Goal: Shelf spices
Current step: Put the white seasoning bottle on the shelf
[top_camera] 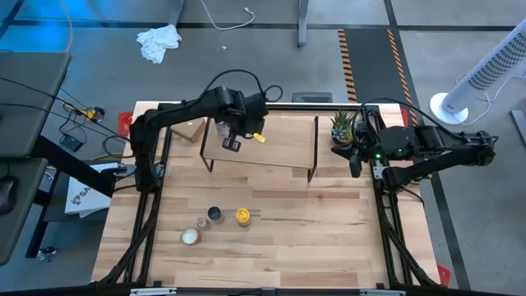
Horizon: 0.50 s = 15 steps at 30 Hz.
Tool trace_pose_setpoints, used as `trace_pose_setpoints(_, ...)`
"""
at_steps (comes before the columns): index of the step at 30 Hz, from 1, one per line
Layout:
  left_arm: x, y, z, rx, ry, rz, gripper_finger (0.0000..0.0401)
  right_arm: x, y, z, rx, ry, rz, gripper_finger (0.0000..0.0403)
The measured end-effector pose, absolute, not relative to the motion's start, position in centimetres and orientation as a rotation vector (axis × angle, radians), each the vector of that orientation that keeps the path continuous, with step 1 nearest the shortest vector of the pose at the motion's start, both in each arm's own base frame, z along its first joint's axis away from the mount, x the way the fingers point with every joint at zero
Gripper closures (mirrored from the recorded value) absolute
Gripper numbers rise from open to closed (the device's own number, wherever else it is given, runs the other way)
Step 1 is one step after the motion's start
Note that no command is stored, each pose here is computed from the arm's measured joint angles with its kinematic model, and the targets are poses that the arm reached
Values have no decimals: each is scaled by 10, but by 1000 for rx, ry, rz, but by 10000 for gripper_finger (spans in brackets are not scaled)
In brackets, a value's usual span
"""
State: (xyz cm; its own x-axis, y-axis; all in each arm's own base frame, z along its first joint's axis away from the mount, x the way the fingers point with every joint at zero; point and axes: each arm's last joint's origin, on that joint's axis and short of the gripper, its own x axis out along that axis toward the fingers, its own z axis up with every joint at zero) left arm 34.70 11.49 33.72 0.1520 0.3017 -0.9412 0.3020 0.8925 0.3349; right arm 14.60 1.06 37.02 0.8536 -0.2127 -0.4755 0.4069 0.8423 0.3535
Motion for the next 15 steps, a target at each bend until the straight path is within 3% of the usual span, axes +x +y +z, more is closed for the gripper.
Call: trace_pose_setpoints(15,337,134,332,444,1537,98,401,146,10,370,481,423,-372,403)
